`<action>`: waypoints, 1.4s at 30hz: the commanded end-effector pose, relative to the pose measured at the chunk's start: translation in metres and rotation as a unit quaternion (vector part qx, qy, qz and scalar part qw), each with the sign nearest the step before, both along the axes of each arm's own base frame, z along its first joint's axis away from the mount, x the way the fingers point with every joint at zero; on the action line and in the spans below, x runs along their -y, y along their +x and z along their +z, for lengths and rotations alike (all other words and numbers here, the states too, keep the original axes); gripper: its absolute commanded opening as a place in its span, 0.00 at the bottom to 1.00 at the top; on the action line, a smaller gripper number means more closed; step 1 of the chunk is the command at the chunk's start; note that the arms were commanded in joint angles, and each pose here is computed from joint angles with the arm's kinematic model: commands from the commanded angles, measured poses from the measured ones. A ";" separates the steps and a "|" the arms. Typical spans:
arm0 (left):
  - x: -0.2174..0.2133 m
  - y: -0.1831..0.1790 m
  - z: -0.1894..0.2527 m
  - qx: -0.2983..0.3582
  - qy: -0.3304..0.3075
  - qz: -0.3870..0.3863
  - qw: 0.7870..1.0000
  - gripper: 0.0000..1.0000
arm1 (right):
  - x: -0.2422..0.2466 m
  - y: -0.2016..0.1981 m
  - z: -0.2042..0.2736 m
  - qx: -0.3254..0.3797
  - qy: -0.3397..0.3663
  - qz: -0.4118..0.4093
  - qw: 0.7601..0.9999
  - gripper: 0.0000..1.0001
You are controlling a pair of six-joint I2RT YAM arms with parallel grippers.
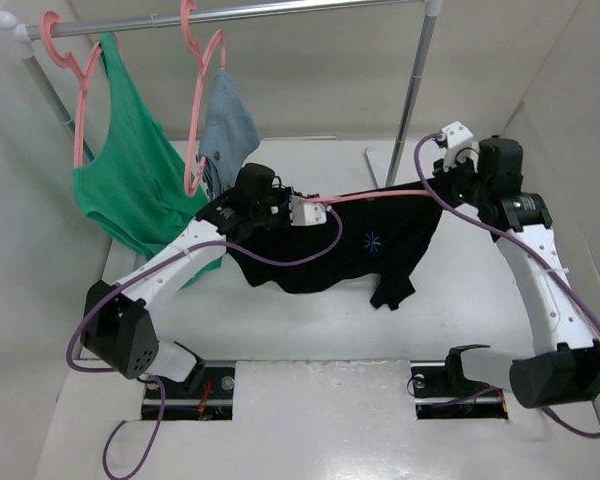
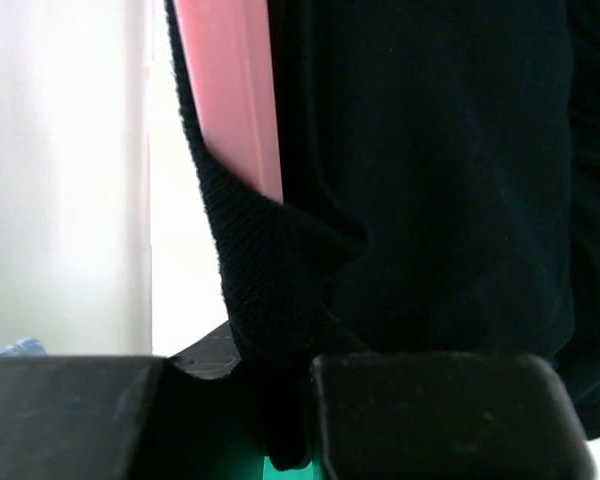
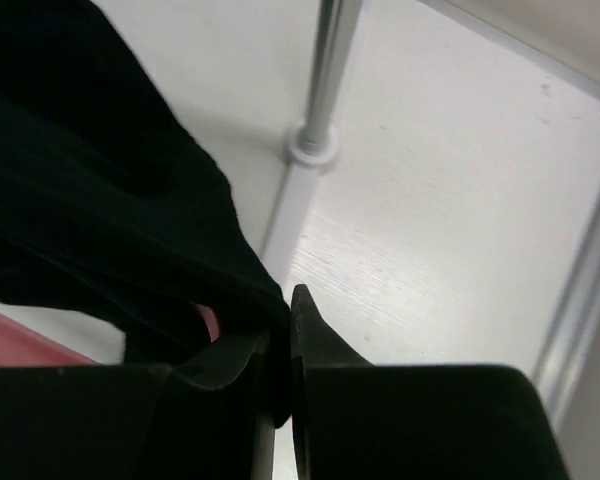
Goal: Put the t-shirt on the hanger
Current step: Place tshirt on hanger
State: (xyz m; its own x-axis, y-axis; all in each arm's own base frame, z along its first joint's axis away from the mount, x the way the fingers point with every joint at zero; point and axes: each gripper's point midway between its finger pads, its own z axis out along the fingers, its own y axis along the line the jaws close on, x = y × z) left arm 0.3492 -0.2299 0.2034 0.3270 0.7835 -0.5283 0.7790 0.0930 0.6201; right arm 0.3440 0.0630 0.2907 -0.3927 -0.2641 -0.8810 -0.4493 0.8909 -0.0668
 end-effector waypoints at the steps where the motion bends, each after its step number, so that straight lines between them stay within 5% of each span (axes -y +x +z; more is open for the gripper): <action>1: -0.071 0.001 -0.048 -0.064 0.149 0.120 0.979 0.00 | 0.002 0.015 0.039 0.064 -0.094 -0.029 0.993 0.00; 8: -0.037 -0.004 -0.034 -0.050 0.154 0.084 0.983 0.00 | -0.022 0.015 0.004 0.002 -0.132 -0.019 0.991 0.00; 16: 0.021 -0.039 0.000 -0.074 0.069 0.011 0.995 0.00 | -0.090 0.017 -0.012 -0.007 -0.097 0.070 0.993 0.00; 20: 0.021 -0.039 0.017 -0.087 0.024 0.014 0.996 0.00 | -0.068 0.019 -0.015 0.002 -0.070 0.059 0.996 0.00; 22: 0.018 -0.035 0.030 -0.088 -0.005 0.007 0.996 0.00 | -0.046 0.018 -0.024 0.001 -0.076 0.061 0.995 0.15; 23: 0.022 -0.044 0.034 -0.096 -0.016 -0.010 0.995 0.00 | -0.051 0.014 -0.028 -0.001 -0.063 0.093 0.994 0.46; 26: 0.031 -0.058 0.041 -0.109 -0.043 -0.047 0.992 0.00 | -0.063 0.003 -0.018 0.021 -0.068 0.172 0.983 0.79; 28: 0.036 -0.062 0.046 -0.119 -0.058 -0.053 0.990 0.00 | -0.069 -0.006 0.003 0.062 -0.073 0.206 0.974 0.85; 33: 0.039 -0.065 0.051 -0.127 -0.073 -0.061 0.987 0.00 | -0.089 -0.041 0.039 0.153 -0.056 0.287 0.944 0.86; 38: 0.042 -0.061 0.054 -0.120 -0.074 -0.065 0.988 0.00 | -0.121 -0.069 0.043 0.171 -0.043 0.356 0.918 0.68; 42: 0.041 -0.056 0.054 -0.113 -0.068 -0.060 0.989 0.00 | -0.140 -0.079 0.039 0.166 -0.037 0.390 0.905 0.65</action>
